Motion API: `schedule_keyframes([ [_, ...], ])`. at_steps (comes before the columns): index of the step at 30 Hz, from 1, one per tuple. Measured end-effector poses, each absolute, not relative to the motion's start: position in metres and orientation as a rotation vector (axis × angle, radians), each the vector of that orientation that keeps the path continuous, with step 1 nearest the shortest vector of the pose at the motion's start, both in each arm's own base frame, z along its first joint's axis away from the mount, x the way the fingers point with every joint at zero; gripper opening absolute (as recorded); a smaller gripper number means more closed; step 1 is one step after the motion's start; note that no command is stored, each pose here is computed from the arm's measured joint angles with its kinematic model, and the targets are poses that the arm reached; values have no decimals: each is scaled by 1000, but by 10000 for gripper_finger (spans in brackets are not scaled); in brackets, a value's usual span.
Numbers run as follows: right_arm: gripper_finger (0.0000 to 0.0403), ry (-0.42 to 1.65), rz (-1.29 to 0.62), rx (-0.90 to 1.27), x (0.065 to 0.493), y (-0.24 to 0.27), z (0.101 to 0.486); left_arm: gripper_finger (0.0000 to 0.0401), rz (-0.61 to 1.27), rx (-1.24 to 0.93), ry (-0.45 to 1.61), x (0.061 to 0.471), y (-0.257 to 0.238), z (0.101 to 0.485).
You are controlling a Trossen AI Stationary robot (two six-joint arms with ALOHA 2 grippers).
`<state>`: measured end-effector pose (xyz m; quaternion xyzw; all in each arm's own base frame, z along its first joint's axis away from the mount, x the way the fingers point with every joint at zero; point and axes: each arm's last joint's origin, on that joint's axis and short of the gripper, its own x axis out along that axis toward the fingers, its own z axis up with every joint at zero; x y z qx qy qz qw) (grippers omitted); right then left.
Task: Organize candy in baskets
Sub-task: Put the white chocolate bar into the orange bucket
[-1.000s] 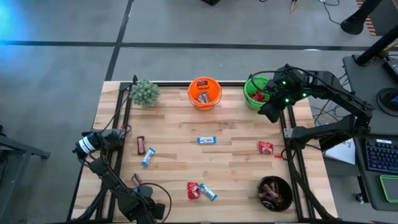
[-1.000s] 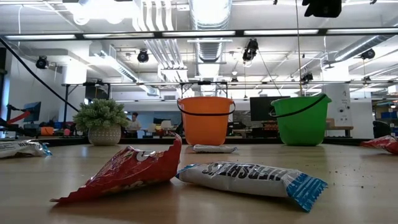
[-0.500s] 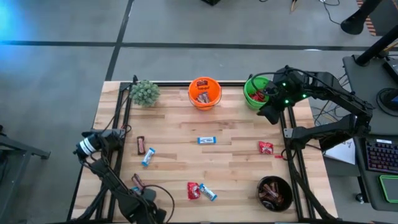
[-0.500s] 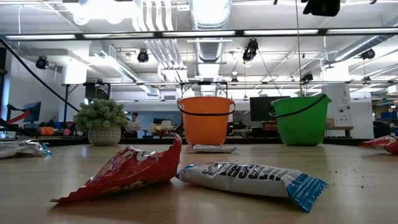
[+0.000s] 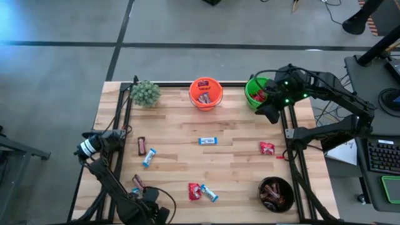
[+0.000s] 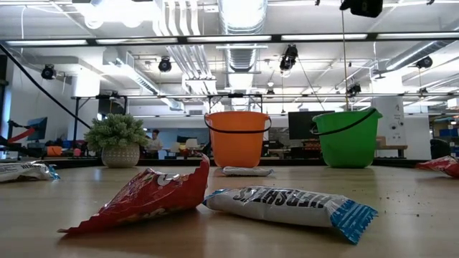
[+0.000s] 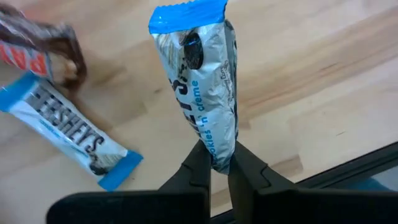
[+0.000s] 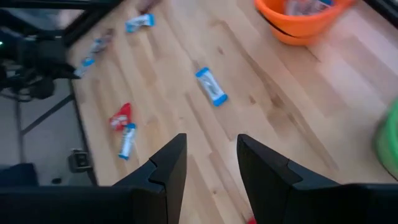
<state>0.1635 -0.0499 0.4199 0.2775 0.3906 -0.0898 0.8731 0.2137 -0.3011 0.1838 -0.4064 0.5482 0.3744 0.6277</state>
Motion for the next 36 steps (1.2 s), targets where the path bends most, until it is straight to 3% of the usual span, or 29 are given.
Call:
schedule_keyframes([
  [8, 132, 772, -84, 543, 167, -49, 424, 1, 821, -793, 1209, 227, -293, 212],
  [15, 132, 778, 7, 686, 168, -46, 424, 1, 801, -656, 1166, 243, -279, 242],
  [25, 132, 758, -2, 702, 173, -48, 425, 1, 688, -478, 1090, 271, -251, 304],
  [36, 132, 601, 67, 648, 184, -51, 437, 1, 558, -298, 978, 307, -201, 365],
])
